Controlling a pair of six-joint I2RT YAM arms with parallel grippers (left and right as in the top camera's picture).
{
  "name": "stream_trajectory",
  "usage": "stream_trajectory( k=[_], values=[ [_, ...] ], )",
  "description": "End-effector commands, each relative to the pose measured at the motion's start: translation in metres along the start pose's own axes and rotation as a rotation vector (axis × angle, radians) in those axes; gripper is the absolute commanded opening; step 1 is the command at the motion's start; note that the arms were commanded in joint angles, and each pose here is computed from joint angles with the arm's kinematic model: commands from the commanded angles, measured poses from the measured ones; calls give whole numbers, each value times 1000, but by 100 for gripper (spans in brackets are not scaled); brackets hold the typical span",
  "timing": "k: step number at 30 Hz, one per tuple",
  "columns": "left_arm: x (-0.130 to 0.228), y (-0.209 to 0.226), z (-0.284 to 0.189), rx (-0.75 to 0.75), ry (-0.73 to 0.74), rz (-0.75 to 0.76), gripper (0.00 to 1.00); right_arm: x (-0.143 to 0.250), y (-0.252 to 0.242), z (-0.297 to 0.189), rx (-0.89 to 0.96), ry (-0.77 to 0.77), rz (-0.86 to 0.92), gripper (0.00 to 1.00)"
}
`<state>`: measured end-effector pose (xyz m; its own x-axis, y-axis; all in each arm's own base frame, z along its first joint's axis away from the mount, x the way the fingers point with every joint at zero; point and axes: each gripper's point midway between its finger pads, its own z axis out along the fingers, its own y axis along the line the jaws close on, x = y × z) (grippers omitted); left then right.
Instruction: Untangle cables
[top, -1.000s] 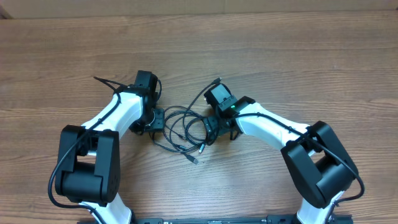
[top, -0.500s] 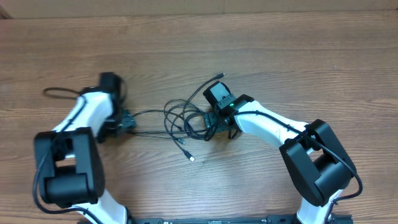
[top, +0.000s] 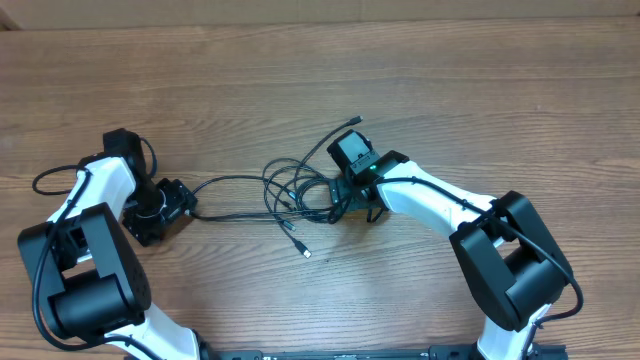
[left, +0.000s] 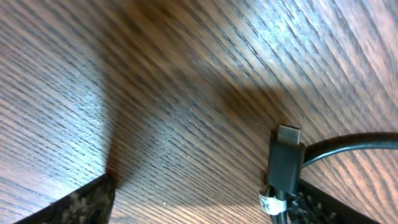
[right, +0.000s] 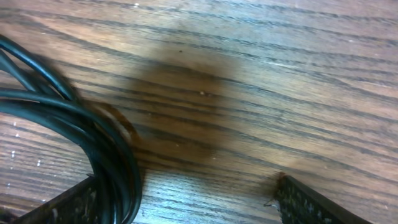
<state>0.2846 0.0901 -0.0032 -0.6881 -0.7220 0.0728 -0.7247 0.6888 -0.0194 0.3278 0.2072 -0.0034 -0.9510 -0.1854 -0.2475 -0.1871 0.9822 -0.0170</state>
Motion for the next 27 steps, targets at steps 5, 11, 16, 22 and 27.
stream_trajectory(
  k=[5,11,16,22,27],
  values=[
    [-10,35,13,143,92,-225,91,46,-52,39,179,157,73,84],
    [-11,-11,-13,294,54,16,75,43,-56,40,178,151,88,86],
    [-4,-66,-75,310,-110,322,82,43,-56,40,178,150,88,86],
    [14,-106,-85,163,-234,575,87,43,-56,40,178,152,87,87],
    [10,-119,-53,32,-259,633,56,44,-56,39,179,154,87,87]
  ],
)
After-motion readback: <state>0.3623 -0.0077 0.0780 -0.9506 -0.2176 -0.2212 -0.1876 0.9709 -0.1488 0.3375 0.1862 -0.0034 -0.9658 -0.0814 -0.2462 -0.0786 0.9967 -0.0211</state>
